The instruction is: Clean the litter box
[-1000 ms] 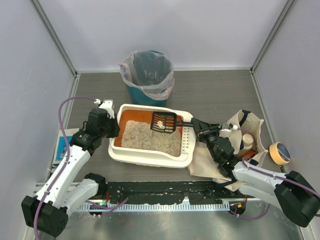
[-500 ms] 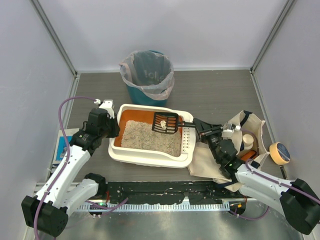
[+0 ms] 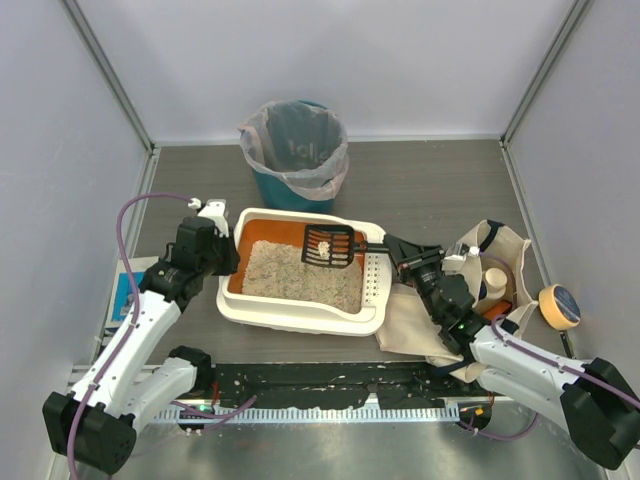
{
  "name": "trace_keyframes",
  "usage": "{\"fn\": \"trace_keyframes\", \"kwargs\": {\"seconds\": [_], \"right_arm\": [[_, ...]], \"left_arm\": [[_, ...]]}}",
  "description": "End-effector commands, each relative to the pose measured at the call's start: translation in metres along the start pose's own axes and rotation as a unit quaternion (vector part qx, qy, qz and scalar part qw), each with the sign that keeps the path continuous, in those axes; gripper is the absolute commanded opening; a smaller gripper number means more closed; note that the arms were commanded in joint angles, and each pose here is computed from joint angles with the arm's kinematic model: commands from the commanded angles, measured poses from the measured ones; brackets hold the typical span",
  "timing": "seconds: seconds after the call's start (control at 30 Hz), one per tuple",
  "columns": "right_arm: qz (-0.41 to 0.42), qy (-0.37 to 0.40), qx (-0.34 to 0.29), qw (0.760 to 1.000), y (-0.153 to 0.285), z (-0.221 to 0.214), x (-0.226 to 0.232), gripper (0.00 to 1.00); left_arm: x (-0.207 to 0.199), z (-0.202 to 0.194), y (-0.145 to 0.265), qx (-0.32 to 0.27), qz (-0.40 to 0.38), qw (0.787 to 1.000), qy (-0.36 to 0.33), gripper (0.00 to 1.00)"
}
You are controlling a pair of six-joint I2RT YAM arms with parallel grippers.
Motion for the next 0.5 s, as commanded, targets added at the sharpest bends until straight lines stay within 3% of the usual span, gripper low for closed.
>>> {"fn": "trace_keyframes", "kwargs": {"seconds": [0.0,0.03,0.07,0.13,0.17,0.47], "right_arm": [[0.036,-0.032,-0.030,0.998,0.003,0.011,0.020,0.01],[0.033,-0.030,-0.026,0.999,0.003,0.010,0.020,0.01],[0.042,-0.034,-0.023,0.998,0.004,0.010,0.027,0.01],[0.046,-0.033,-0.017,0.998,0.005,0.009,0.032,0.01],[0.054,-0.032,-0.016,0.998,0.005,0.009,0.040,0.01],[0.086,0.003,-0.015,0.996,0.013,0.011,0.088,0.01]], "left_arm": [[-0.001,0.014,0.008,-0.037,-0.002,0.999,0.004,0.28],[-0.003,0.018,0.009,-0.046,-0.007,0.999,0.004,0.33],[-0.003,0.020,0.009,-0.051,-0.009,0.999,0.007,0.46],[-0.005,0.027,0.011,-0.062,-0.011,0.998,0.010,0.56],[-0.005,0.031,0.012,-0.068,-0.012,0.998,0.011,0.65],[-0.007,0.081,0.026,-0.161,-0.009,0.987,-0.002,0.95]]}}
Point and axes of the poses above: each gripper's point midway between its finger pads, its own y axis back along the fingers, its own x axis along the line the jaws close on, z = x × y, the point moved 4 cm from there along y, back along the fingers, and after that the axes turned 5 degrees about -y, right-handed, at the moved point
